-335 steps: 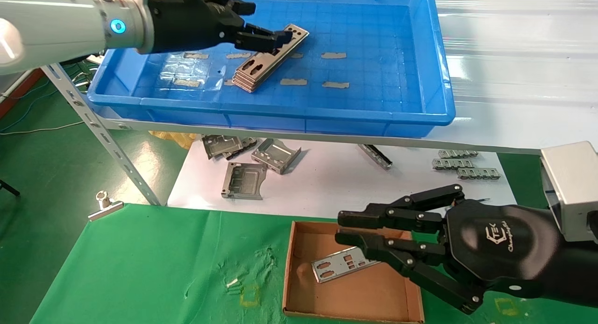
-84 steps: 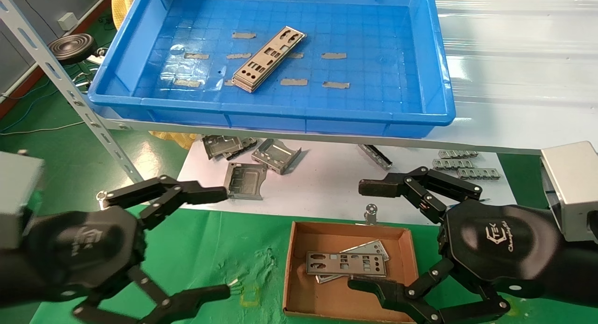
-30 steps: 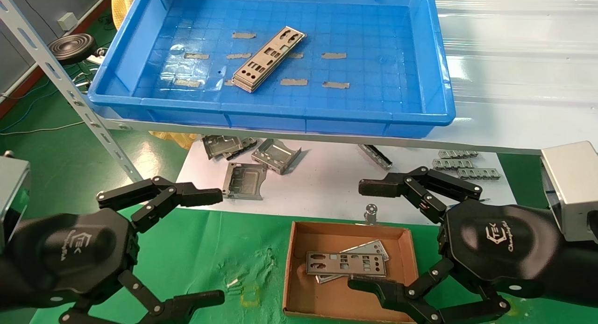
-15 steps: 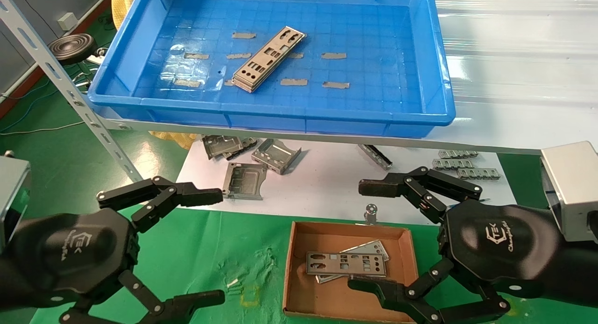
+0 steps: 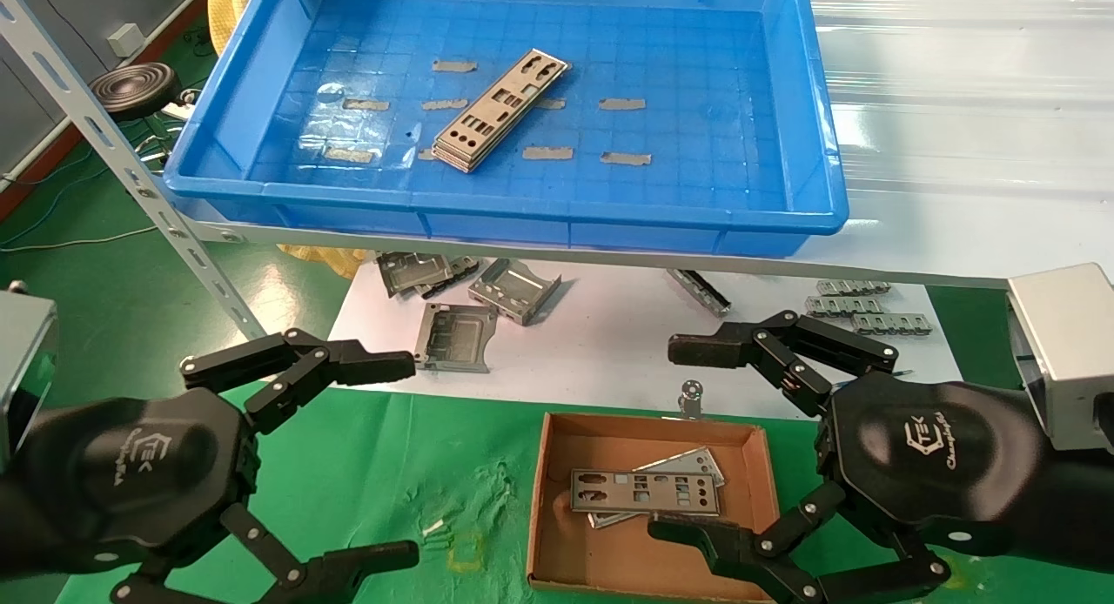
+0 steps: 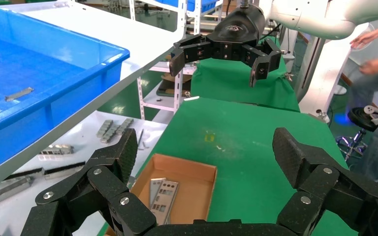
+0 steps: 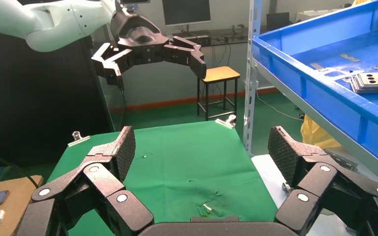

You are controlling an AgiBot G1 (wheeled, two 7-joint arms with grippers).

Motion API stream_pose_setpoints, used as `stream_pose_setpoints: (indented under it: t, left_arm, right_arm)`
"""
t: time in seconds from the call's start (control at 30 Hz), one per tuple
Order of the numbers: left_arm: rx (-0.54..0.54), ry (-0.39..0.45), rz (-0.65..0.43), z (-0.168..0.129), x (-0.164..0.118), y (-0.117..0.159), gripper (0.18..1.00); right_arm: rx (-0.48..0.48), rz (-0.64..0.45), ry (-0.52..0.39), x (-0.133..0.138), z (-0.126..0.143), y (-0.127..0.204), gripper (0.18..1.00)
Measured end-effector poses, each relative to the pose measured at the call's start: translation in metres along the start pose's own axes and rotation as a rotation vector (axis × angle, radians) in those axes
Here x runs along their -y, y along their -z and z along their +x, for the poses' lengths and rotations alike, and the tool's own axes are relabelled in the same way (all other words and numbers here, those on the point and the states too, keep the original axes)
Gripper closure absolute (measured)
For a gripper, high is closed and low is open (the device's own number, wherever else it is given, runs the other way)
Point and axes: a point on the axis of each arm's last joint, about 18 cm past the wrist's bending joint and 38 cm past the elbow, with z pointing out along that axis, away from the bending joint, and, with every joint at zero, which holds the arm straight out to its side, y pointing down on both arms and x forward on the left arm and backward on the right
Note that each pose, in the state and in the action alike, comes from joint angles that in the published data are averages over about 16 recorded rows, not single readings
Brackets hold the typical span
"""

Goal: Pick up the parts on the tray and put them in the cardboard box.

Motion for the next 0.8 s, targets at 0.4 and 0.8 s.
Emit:
stream_pose_setpoints:
  t: [0.4,0.8]
  left_arm:
    - [0.0,0.0,0.0,0.0,0.0,0.0,0.184]
    - [0.0,0.0,0.0,0.0,0.0,0.0,0.184]
  right_arm:
    - [0.0,0.0,0.0,0.0,0.0,0.0,0.179]
    - [0.0,0.0,0.0,0.0,0.0,0.0,0.179]
